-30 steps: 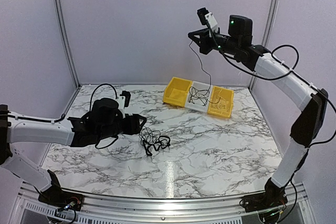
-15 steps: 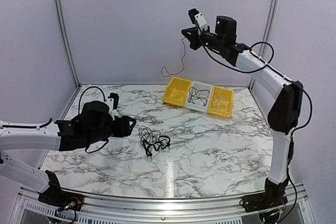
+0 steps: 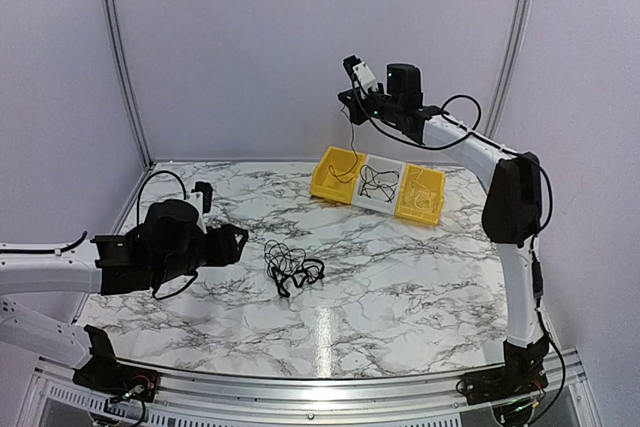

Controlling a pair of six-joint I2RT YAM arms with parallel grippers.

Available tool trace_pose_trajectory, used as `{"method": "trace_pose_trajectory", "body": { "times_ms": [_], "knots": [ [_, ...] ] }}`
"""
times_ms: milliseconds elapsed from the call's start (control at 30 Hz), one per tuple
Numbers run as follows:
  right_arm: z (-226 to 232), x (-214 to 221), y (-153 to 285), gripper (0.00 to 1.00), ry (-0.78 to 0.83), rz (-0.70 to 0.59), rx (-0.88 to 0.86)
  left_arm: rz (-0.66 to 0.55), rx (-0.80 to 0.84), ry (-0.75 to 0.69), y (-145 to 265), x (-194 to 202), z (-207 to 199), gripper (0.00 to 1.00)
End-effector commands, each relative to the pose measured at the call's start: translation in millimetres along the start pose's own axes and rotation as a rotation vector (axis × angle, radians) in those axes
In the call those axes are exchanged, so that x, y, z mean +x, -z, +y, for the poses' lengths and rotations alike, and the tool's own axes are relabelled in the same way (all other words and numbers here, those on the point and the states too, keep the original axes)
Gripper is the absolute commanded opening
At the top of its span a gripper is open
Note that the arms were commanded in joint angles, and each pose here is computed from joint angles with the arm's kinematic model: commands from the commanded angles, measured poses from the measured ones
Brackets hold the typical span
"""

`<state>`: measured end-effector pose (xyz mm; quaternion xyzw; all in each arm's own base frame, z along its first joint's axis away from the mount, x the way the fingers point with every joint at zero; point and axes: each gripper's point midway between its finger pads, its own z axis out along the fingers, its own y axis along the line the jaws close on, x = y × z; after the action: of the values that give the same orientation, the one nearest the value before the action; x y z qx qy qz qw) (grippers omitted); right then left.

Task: Untangle the cables

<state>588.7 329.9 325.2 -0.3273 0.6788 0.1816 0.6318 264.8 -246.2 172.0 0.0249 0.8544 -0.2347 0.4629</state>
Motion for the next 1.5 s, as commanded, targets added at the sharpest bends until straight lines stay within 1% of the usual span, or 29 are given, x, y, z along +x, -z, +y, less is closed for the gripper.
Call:
{"method": "trace_pose_trajectory", "body": {
  "times_ms": [0,100,400,733,767,800,867,933,967,1033,1100,1133,1200,1300,1367,1400,1467],
  "knots": [
    [0,15,-9,0.00,-0.023,0.009,-0.020,0.017,-0.015,0.001,1,7,2,0.67],
    [7,38,-19,0.00,-0.043,0.038,-0.057,0.030,-0.002,-0.006,0,9,-4,0.67],
    [17,107,-41,0.00,-0.067,0.147,-0.090,0.056,0.005,-0.008,5,13,-13,0.68],
    [23,147,-37,0.00,-0.058,0.247,-0.095,0.055,-0.003,0.018,8,21,-13,0.68],
    [24,149,-36,0.01,-0.051,0.257,-0.096,0.055,-0.003,0.017,8,21,-14,0.69],
    [23,149,-35,0.07,-0.040,0.265,-0.093,0.054,-0.005,0.016,8,22,-13,0.68],
    [20,144,-32,0.24,-0.030,0.274,-0.084,0.050,-0.009,0.015,9,21,-13,0.69],
    [19,131,-25,0.37,-0.015,0.278,-0.082,0.045,-0.011,0.014,9,22,-11,0.69],
    [19,124,-21,0.45,-0.010,0.277,-0.082,0.042,-0.009,0.015,9,21,-11,0.69],
    [18,104,-10,0.54,-0.002,0.262,-0.082,0.039,-0.008,0.015,8,23,-10,0.69],
    [20,84,4,0.60,0.005,0.249,-0.093,0.040,-0.009,0.013,7,27,-7,0.69],
    [21,69,14,0.62,0.009,0.236,-0.099,0.040,-0.009,0.012,7,28,-6,0.69],
    [25,57,29,0.64,0.010,0.234,-0.109,0.039,-0.009,0.010,6,31,-5,0.69],
    [37,51,53,0.64,0.020,0.243,-0.148,0.044,-0.015,0.005,4,36,-2,0.69],
    [57,66,72,0.60,0.032,0.280,-0.222,0.054,-0.022,0.003,1,40,0,0.70],
    [71,68,81,0.57,0.055,0.283,-0.277,0.061,-0.023,0.001,-1,42,0,0.70],
    [104,88,100,0.51,0.095,0.330,-0.389,0.080,-0.025,-0.006,-5,47,-1,0.69]
  ]
}}
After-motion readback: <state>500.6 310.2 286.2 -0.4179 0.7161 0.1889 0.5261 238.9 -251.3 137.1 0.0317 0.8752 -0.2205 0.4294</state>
